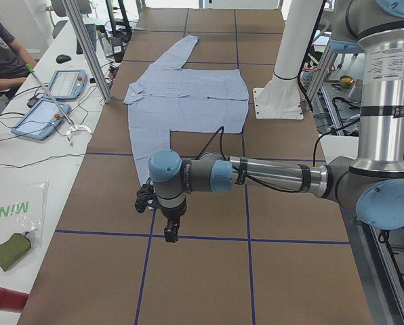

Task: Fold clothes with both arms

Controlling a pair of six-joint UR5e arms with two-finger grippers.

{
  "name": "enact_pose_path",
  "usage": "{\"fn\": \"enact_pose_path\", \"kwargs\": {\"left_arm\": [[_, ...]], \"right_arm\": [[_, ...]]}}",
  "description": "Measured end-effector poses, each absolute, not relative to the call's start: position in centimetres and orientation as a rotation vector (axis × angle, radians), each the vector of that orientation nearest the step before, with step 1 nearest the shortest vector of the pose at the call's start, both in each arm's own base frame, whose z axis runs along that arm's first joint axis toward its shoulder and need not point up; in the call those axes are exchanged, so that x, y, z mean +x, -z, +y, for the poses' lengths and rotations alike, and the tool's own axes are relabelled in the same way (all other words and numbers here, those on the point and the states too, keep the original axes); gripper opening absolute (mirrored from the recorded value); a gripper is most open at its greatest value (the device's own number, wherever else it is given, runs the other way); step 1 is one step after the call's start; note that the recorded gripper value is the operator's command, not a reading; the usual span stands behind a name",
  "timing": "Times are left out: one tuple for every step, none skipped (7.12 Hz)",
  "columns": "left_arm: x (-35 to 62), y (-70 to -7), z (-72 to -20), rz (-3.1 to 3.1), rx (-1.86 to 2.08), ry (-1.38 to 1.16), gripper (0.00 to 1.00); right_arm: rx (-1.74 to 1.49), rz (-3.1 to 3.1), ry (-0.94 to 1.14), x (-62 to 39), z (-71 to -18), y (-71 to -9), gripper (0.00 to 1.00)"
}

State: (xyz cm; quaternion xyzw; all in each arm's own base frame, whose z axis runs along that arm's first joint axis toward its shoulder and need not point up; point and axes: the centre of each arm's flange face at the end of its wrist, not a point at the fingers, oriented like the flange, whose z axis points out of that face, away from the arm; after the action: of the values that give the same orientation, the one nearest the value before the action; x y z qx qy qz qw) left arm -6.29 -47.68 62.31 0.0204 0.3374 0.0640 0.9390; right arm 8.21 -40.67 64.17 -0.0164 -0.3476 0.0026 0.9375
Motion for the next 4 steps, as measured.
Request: {"fn": "enact_pose_path", "kwargs": {"left_arm": [[-6.3,-61.7,-48.1,0.688,0.062,-0.139,1.0],[-6.3,-60.4,-48.9,0.686,0.099,-0.153,1.0],[-6.3,-58.7,-49.7,0.684,0.142,-0.169,1.0],[-6.3,-57.1,-50.4,0.682,0.177,-0.181,1.0]], "right_arm": [[-0.009,-0.711,0.004,8.2,-41.2,-63.2,1.0],[0.023,-0.711,0.021,8.0,-41.9,-61.8,1.0],[0.05,-0.714,0.042,7.6,-42.8,-60.4,1.0],[0.075,-0.722,0.062,7.2,-43.6,-59.6,1.0]]}}
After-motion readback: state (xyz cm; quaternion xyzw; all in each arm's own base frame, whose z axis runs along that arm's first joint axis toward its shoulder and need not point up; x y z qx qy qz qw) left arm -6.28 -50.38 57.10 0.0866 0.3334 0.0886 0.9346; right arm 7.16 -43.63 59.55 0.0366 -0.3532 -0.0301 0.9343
